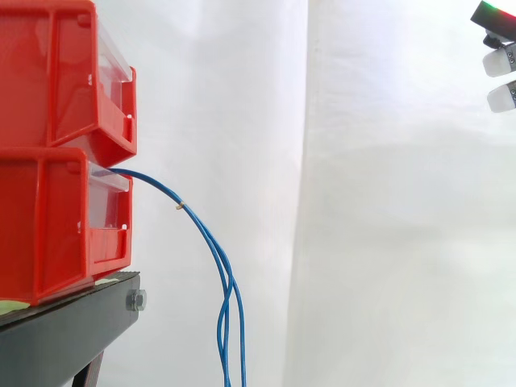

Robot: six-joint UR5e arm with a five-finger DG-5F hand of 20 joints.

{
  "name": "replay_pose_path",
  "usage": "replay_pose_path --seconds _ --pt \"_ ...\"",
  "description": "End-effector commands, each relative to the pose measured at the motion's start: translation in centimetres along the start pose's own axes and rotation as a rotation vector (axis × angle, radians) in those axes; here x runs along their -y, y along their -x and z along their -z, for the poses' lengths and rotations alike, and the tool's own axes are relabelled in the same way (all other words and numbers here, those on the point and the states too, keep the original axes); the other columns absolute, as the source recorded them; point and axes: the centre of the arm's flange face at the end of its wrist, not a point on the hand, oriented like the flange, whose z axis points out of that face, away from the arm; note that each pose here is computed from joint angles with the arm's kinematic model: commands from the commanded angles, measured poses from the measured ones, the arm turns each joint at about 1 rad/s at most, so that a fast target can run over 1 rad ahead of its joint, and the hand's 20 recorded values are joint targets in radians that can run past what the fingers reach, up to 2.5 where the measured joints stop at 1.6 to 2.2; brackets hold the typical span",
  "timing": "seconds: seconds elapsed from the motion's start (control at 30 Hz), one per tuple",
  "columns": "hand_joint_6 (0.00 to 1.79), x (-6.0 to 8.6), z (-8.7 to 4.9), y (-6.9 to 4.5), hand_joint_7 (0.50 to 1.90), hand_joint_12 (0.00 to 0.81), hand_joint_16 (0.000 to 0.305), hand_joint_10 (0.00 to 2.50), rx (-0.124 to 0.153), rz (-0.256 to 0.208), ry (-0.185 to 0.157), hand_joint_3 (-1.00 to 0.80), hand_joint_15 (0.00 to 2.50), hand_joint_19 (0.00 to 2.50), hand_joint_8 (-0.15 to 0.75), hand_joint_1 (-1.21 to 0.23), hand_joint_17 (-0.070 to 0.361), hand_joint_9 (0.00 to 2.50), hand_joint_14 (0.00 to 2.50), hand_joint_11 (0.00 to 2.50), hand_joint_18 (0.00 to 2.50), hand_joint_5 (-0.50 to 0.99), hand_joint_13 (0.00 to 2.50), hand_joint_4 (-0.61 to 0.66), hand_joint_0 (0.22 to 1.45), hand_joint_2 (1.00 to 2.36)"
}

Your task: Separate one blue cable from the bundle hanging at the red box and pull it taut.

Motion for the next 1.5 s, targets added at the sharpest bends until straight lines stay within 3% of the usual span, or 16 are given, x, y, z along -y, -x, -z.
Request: replay_pose_path --seconds 0.0,0.63,0.77,0.8,0.93,1.0,1.03,1.13,1.17,1.2,1.23,1.4,1.47 --pt "0.5 0.0 0.0 -0.1 0.66 0.36 0.058 0.0 -0.001 0.0 0.0 -0.5 0.09 0.14 0.239 -0.56 0.131 0.32 0.0 0.0 0.0 -0.26 0.14 0.12 0.52 1.0" --pt "0.5 0.2 0.2 0.1 0.65 0.365 0.059 0.0 0.0 0.004 -0.017 -0.5 0.08 0.13 0.252 -0.59 0.132 0.38 0.0 0.0 0.09 -0.25 0.21 0.14 0.52 1.0" --pt "0.5 0.1 0.0 -0.2 0.65 0.365 0.058 0.0 0.004 0.003 -0.007 -0.5 0.08 0.12 0.254 -0.59 0.131 0.39 0.0 0.0 0.12 -0.25 0.22 0.14 0.53 1.0" --pt "0.5 0.7 -0.5 -0.4 0.65 0.365 0.058 0.0 0.033 0.015 -0.017 -0.5 0.08 0.11 0.254 -0.59 0.131 0.39 0.0 0.0 0.12 -0.25 0.23 0.14 0.53 1.0" --pt "0.5 2.7 -1.8 -0.9 0.65 0.365 0.058 0.0 0.064 0.048 -0.047 -0.5 0.08 0.11 0.254 -0.59 0.13 0.39 0.0 0.0 0.12 -0.25 0.23 0.14 0.53 1.0" --pt "0.5 3.5 -2.6 -1.5 0.65 0.366 0.058 0.0 0.065 0.051 -0.041 -0.5 0.09 0.12 0.254 -0.59 0.13 0.39 0.0 0.0 0.13 -0.25 0.23 0.14 0.53 1.0" --pt "0.5 4.2 -3.7 -1.9 0.65 0.365 0.058 0.0 0.073 0.045 -0.021 -0.5 0.08 0.12 0.254 -0.59 0.13 0.39 0.0 0.0 0.13 -0.25 0.23 0.14 0.53 1.0" --pt "0.5 5.0 -5.7 -2.9 0.65 0.367 0.058 0.0 0.076 0.036 0.009 -0.5 0.09 0.12 0.254 -0.59 0.13 0.4 0.0 0.0 0.13 -0.25 0.24 0.14 0.53 1.0" --pt "0.5 5.1 -7.2 -3.4 0.65 0.367 0.058 0.0 0.081 0.033 0.017 -0.5 0.09 0.12 0.254 -0.59 0.13 0.4 0.0 0.0 0.13 -0.25 0.24 0.14 0.53 1.0" --pt "0.5 5.1 -7.2 -3.4 0.65 0.366 0.058 0.0 0.081 0.033 0.017 -0.5 0.09 0.12 0.254 -0.59 0.13 0.4 0.0 0.0 0.13 -0.25 0.24 0.14 0.53 1.0" --pt "0.5 5.1 -8.2 -3.7 0.65 0.366 0.058 0.0 0.079 0.031 0.016 -0.5 0.09 0.12 0.254 -0.59 0.13 0.4 0.0 0.0 0.13 -0.25 0.24 0.14 0.53 1.0" --pt "0.5 7.1 -12.2 -5.1 0.65 0.365 0.058 0.0 0.065 0.038 -0.042 -0.5 0.09 0.12 0.254 -0.59 0.13 0.4 0.0 0.0 0.14 -0.25 0.24 0.14 0.53 1.0" --pt "0.5 8.9 -14.1 -6.0 0.65 0.365 0.057 0.0 0.057 0.04 -0.067 -0.5 0.09 0.12 0.254 -0.59 0.129 0.4 0.01 0.0 0.14 -0.25 0.24 0.14 0.53 1.0"
